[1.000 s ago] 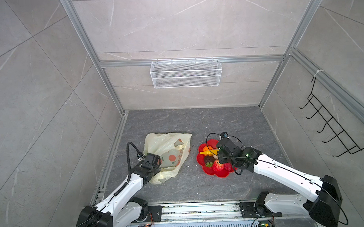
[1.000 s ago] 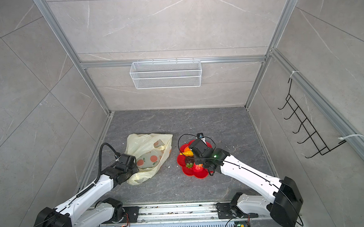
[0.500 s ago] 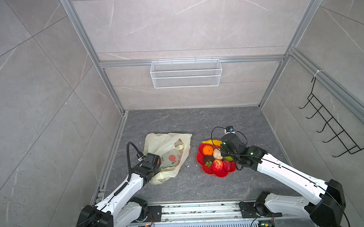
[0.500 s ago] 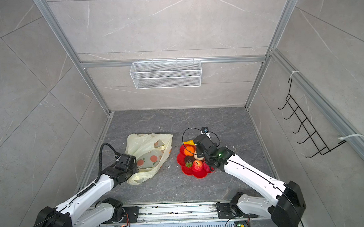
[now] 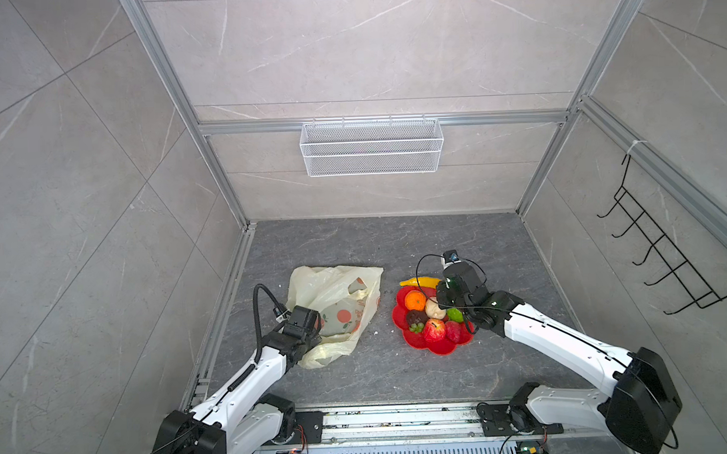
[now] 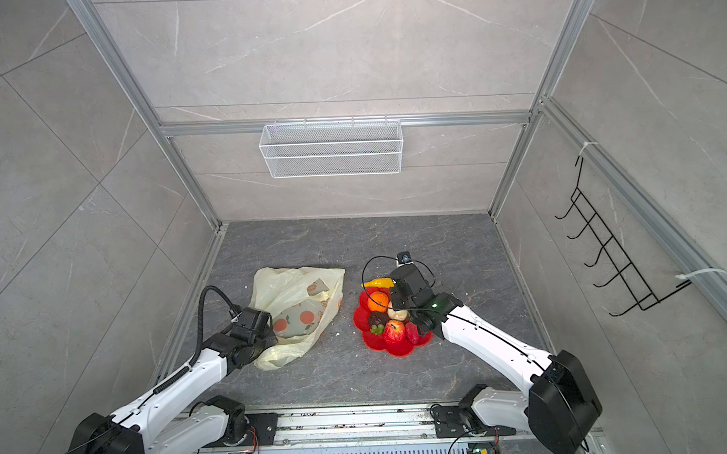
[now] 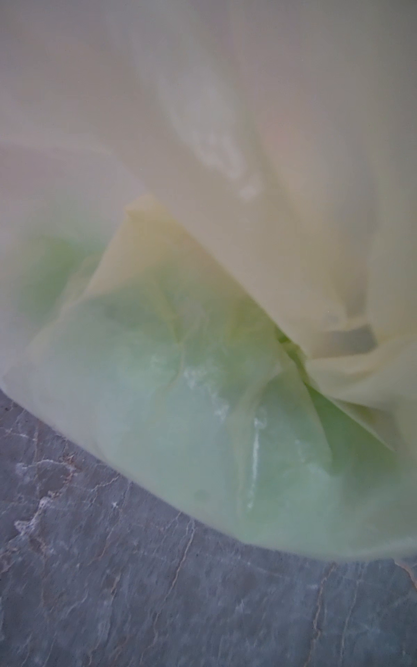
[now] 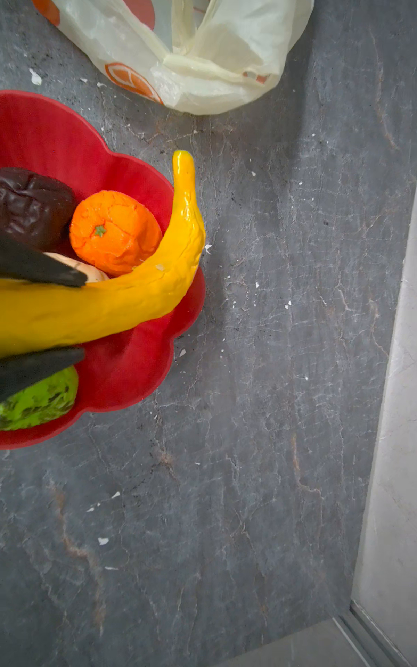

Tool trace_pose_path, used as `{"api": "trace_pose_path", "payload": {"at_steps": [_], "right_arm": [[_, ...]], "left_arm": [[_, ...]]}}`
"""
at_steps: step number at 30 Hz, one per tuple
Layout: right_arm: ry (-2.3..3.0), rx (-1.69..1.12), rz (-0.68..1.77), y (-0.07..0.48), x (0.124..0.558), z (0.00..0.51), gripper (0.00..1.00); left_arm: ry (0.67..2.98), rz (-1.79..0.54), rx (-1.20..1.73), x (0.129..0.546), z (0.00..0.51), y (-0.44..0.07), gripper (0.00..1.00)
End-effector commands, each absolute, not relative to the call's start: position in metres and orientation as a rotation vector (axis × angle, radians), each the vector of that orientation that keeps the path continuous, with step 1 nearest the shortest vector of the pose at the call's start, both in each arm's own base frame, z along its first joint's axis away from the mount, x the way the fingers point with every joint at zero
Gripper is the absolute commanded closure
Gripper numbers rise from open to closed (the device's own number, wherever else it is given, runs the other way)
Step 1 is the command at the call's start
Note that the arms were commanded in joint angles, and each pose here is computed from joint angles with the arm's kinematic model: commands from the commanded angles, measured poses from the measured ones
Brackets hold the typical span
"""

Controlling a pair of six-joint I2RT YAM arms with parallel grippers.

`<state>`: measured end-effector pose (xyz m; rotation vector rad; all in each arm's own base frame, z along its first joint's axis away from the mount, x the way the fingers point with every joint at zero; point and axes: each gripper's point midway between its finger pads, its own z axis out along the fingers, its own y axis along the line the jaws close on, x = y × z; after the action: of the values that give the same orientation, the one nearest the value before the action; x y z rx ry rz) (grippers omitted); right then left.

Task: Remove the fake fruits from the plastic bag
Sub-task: 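Lower the yellow banana onto the fruits in the plate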

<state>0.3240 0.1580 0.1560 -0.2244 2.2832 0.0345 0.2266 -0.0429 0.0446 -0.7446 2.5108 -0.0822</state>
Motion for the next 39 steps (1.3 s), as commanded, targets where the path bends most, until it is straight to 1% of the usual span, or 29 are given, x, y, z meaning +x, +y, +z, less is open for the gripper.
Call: {"api": "trace_pose_path", "payload": {"at_steps": [1, 10, 13, 15, 17, 25, 29, 31, 34, 37, 39], "right_arm": [[2.287, -0.263, 0.018, 0.159, 0.326, 0.143, 0.75], [2.327, -0.219, -0.113, 0.139, 0.330, 0.128, 0.73], [2.345, -0.200, -0.128, 0.136, 0.329, 0.123, 0.65], [2.351, -0.183, -0.139, 0.132, 0.328, 0.121, 0.55], [2.352, -0.174, -0.142, 0.131, 0.328, 0.121, 0.51], [2.339, -0.149, -0.116, 0.130, 0.325, 0.141, 0.44], [2.337, -0.122, -0.100, 0.127, 0.320, 0.160, 0.35], [2.328, -0.097, -0.071, 0.126, 0.316, 0.175, 0.33], [2.296, -0.093, 0.062, 0.136, 0.305, 0.202, 0.33], [2.238, -0.119, 0.238, 0.159, 0.292, 0.231, 0.34], [2.206, -0.163, 0.315, 0.180, 0.283, 0.243, 0.35]], "left_arm": [[2.506, -0.102, -0.732, 0.228, 0.046, -0.044, 0.89], [2.503, -0.111, -0.727, 0.228, 0.046, -0.045, 0.89], [2.504, -0.112, -0.723, 0.227, 0.046, -0.045, 0.89], [2.503, -0.110, -0.725, 0.228, 0.046, -0.044, 0.89], [2.503, -0.107, -0.730, 0.228, 0.045, -0.044, 0.89], [2.511, -0.104, -0.727, 0.229, 0.045, -0.045, 0.89], [2.523, -0.118, -0.702, 0.231, 0.045, -0.049, 0.89], [2.526, -0.135, -0.686, 0.233, 0.046, -0.052, 0.89], [2.539, -0.180, -0.633, 0.238, 0.048, -0.060, 0.89], [2.559, -0.192, -0.571, 0.242, 0.051, -0.066, 0.91], [2.559, -0.200, -0.534, 0.246, 0.055, -0.070, 0.91]]}}
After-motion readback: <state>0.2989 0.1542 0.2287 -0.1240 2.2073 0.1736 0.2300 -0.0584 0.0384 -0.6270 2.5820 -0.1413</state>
